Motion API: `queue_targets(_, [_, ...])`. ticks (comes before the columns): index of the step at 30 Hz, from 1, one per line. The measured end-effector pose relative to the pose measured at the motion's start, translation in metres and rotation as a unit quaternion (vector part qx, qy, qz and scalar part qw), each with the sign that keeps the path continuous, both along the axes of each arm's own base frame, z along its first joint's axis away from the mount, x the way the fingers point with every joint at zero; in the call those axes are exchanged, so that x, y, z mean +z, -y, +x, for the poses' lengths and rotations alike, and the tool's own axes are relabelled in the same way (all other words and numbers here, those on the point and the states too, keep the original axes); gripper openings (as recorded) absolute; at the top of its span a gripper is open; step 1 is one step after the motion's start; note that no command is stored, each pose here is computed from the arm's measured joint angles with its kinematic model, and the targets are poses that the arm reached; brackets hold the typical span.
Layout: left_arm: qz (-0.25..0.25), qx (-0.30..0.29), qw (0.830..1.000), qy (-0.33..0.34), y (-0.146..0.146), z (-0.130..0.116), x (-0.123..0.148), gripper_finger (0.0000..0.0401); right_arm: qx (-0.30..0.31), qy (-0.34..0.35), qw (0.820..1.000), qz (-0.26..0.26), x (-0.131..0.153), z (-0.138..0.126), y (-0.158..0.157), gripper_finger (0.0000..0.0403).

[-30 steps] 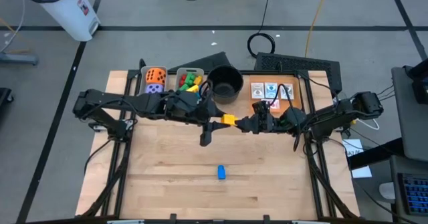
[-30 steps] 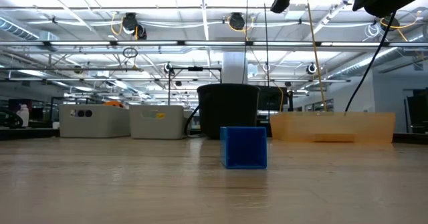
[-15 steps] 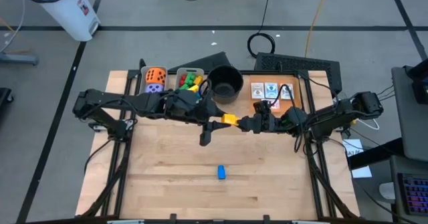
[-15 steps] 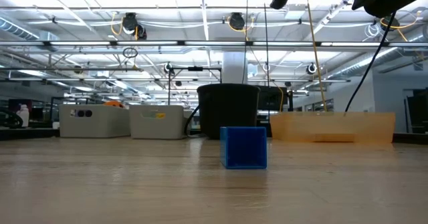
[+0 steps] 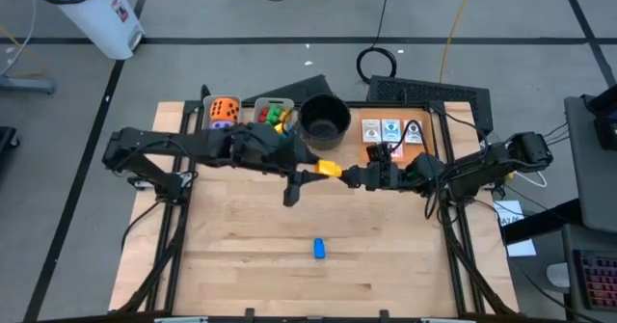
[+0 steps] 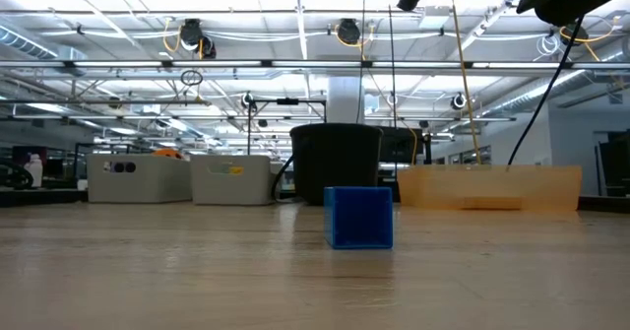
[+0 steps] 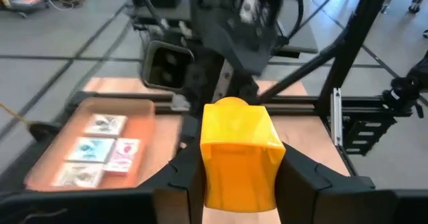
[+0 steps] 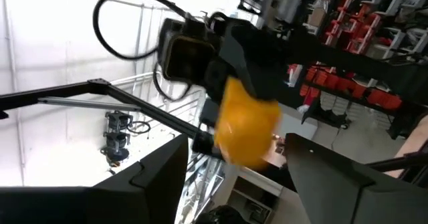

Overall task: Pick & Place Toys
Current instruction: Put the yellow game piece into the right gray bin

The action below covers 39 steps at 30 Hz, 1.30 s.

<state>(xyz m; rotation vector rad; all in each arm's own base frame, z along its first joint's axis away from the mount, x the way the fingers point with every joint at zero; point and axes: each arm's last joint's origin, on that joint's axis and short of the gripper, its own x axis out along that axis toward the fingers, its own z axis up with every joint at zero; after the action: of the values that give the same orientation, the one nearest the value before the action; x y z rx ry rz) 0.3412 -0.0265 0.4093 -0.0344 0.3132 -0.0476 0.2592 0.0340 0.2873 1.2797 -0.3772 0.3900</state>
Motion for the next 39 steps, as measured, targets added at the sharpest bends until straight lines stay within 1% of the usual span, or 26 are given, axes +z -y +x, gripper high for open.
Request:
queue_targets(3, [0.016,0.01,1.0,0.004,-0.006,-0.007,0.017,0.0133,-0.003,0.0,1.0,-0.004,0.0,0.0,0.001,0.0244])
queue_targets(7, [0.033,0.037,0.998,-0.025,-0.015,-0.017,0.027,0.0131,-0.011,0.001,1.0,-0.008,0.0,0.0,0.003,0.024])
queue_targets(9, [0.034,0.049,0.997,-0.052,-0.022,-0.02,0.025,0.0129,-0.012,0.002,1.0,-0.011,0.0,0.001,0.005,0.0239])
queue_targets(13, [0.029,0.079,0.991,-0.106,-0.039,-0.026,0.017,0.0133,-0.001,0.0,0.999,-0.035,-0.001,0.001,0.008,0.0239])
queue_targets(18, [0.022,0.118,0.977,-0.175,-0.065,-0.032,0.001,0.0135,0.001,0.001,0.999,-0.05,-0.001,0.001,0.007,0.0238])
queue_targets(24, [0.007,0.175,0.948,-0.265,-0.111,-0.041,-0.019,0.0126,0.009,-0.019,0.998,-0.063,-0.005,0.003,0.007,0.0238])
queue_targets(27, [-0.013,0.183,0.938,-0.295,-0.136,-0.037,-0.034,0.0128,0.01,-0.037,0.997,-0.065,-0.008,0.005,0.007,0.0238])
queue_targets(31, [-0.027,0.181,0.919,-0.349,-0.164,-0.036,-0.056,0.0134,0.019,-0.043,0.997,-0.068,-0.009,0.005,0.006,0.0238])
queue_targets(35, [-0.066,0.173,0.885,-0.427,-0.187,-0.037,-0.086,0.0129,0.047,-0.043,0.995,-0.08,-0.01,0.005,0.004,0.0238])
queue_targets(39, [-0.106,0.168,0.856,-0.478,-0.204,-0.036,-0.111,0.0125,0.048,-0.048,0.994,-0.081,-0.01,0.005,0.004,0.0238])
